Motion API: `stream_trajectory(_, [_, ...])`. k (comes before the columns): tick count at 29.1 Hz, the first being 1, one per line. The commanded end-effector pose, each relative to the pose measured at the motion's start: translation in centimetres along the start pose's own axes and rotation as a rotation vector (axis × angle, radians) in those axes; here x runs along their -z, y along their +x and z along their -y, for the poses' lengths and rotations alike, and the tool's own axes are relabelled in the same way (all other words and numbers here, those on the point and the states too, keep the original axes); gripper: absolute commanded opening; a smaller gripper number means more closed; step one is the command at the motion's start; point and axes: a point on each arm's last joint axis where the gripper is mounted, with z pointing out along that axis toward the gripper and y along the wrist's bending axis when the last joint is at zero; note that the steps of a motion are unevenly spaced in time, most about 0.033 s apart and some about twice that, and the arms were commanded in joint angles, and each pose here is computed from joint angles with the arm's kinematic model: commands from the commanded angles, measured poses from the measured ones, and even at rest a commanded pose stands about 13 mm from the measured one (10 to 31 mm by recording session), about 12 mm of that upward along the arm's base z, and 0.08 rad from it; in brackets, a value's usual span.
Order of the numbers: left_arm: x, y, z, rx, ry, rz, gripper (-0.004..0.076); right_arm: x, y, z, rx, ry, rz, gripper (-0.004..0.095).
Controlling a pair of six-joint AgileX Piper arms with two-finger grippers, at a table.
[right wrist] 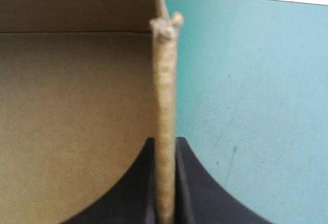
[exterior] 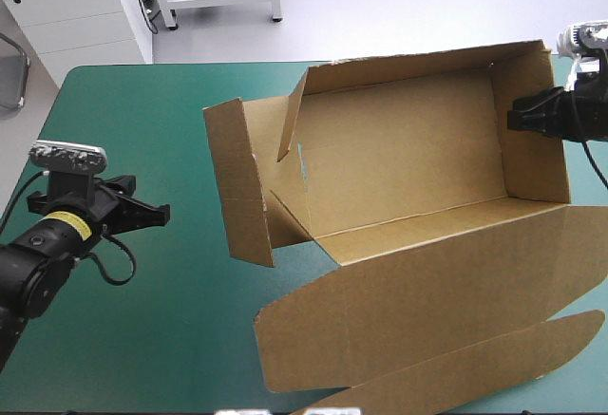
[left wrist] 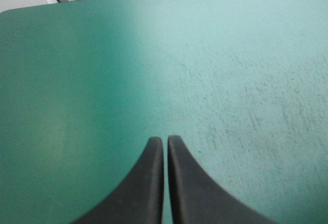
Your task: Fold the box
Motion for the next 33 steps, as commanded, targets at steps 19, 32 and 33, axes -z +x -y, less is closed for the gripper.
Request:
stream_trajectory(19, [-8.3, 0.1, -4.6, 0.317, 0.662, -0.049, 0.0020, 1.6, -0.6, -1.5, -0.001, -0.067, 0.077, -0.0020])
stream_trajectory(32, [-10.3, -0.3, -3.5, 0.465, 0.961, -0.002, 0.0204, 1.6, -0.7, -1.6, -0.001, -0.076, 0.082, -0.0020])
stream_trajectory(33, [-10.3, -0.3, -3.2, 0.461, 0.971, -0.008, 0.0265, 1.6, -0.7, -1.6, -0.001, -0.076, 0.082, -0.0020])
